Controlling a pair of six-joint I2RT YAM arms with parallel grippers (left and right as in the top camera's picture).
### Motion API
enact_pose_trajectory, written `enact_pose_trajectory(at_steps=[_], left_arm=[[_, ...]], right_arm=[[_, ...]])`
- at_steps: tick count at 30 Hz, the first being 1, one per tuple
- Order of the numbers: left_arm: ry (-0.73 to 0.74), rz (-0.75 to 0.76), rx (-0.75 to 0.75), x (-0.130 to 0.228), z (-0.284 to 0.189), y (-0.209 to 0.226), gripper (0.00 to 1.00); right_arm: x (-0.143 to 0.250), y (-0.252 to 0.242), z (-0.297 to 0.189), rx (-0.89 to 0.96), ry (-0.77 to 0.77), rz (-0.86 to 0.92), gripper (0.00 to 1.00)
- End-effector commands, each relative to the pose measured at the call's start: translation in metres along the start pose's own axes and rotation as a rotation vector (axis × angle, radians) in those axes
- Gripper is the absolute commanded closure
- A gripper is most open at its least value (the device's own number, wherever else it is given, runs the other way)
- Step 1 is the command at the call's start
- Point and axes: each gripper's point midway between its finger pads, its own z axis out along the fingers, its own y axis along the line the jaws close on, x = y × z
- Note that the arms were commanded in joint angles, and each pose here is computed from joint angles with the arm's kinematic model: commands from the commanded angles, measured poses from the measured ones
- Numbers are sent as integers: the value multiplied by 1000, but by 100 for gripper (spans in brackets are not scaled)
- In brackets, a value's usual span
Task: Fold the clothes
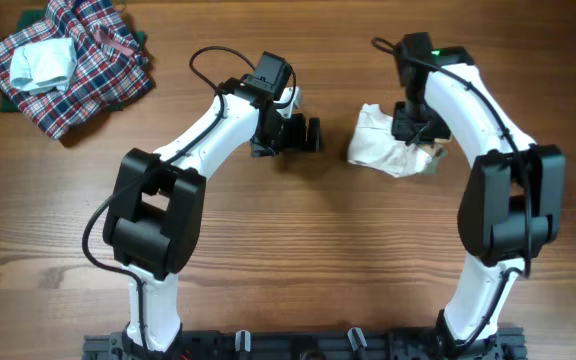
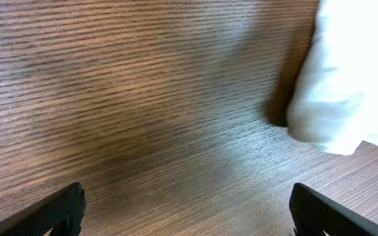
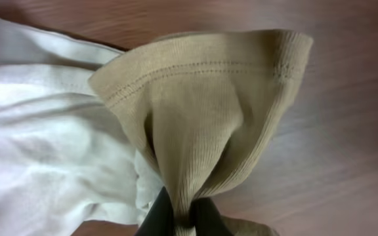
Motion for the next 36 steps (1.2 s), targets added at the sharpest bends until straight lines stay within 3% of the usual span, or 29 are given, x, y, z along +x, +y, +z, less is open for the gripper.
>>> enact_pose_trajectory(at_steps=[1, 5, 11, 18, 25, 36], left_arm=[[-31, 4, 2, -5, -11, -5, 0], [-20, -1, -3, -2, -11, -4, 0], [-9, -5, -7, 1, -11, -3, 0], [-11, -4, -7, 0, -11, -3, 0], [-19, -2, -6, -2, -11, -3, 0], [-28, 2, -3, -4, -11, -4, 0]], right_arm=[[-3, 32, -6, -109, -7, 1, 94], [-5, 54, -10, -193, -17, 16, 93], [-6, 54, -10, -163, -35, 35, 94], [-4, -16, 0, 63, 2, 90, 96], [-5, -71, 13, 81, 70, 124, 96], [-9, -50, 8, 78, 32, 5, 92]])
